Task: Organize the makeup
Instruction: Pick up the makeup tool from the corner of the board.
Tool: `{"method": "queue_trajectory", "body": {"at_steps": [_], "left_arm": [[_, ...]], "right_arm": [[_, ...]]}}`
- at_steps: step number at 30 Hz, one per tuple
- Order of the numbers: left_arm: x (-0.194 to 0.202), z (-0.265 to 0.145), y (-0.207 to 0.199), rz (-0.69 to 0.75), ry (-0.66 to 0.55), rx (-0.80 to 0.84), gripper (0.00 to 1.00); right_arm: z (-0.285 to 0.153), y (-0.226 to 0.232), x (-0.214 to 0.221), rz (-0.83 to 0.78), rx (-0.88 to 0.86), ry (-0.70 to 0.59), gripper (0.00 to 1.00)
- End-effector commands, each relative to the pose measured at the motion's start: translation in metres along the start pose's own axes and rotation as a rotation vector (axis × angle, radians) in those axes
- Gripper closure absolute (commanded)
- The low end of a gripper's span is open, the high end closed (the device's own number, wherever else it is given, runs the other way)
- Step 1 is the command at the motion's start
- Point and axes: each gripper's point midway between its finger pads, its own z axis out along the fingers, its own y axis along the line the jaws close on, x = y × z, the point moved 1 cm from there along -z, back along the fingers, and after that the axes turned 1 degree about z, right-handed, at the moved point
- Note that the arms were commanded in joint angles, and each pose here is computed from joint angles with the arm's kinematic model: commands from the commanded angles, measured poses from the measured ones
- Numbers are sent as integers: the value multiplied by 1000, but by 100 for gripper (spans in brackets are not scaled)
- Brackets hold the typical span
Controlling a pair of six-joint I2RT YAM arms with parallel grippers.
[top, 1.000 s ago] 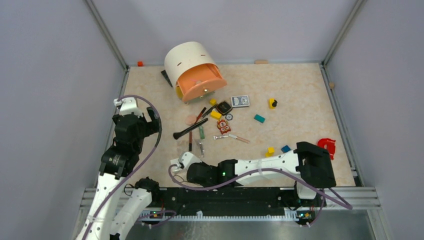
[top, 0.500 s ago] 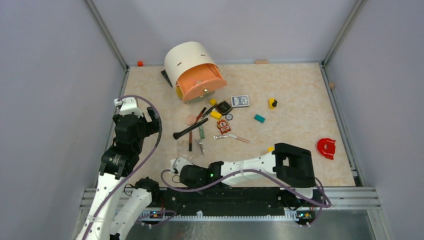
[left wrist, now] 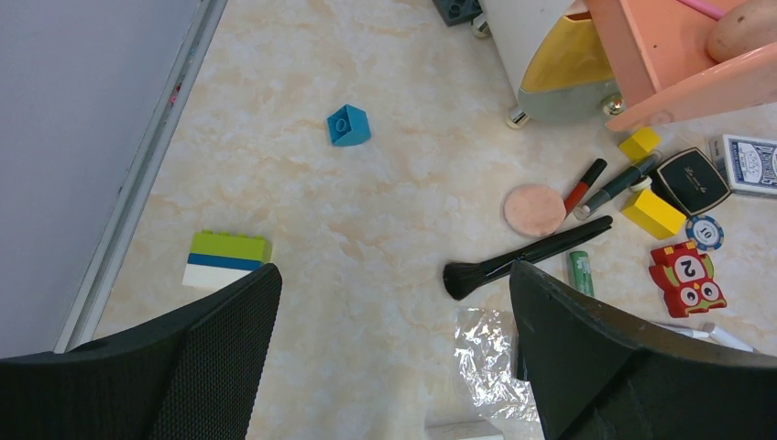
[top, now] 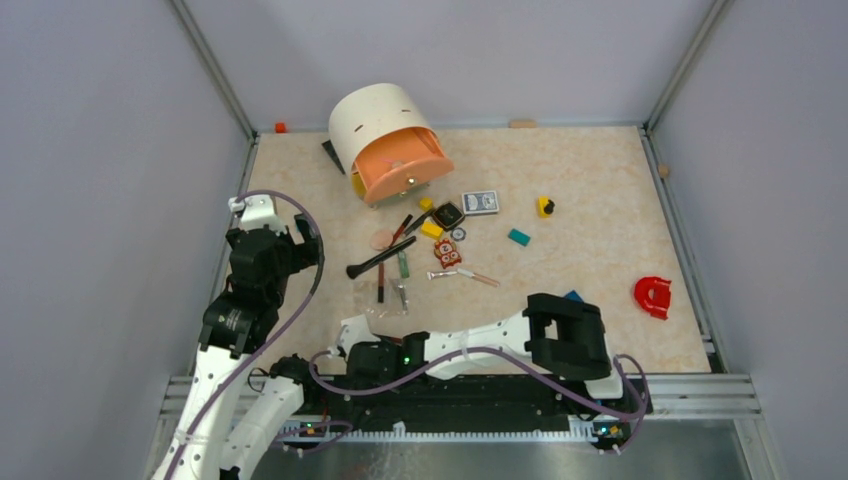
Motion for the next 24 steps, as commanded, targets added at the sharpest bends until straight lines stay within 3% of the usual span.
{"method": "queue_trajectory", "body": {"at_steps": [1, 12, 20, 24], "left_arm": [[-9, 2, -4, 0, -38, 20, 1], [-8, 3, -5, 0, -37, 26, 1], [-8, 3, -5, 1, -38, 26, 1], [-8, 3, -5, 1, -37, 27, 1]], "right_arm": [[1, -1, 1, -27, 50, 13, 62], [7, -6, 18, -38, 91, 70, 70], [8, -1, 22, -38, 66, 73, 100], [0, -3, 13, -16, 67, 26, 100]]}}
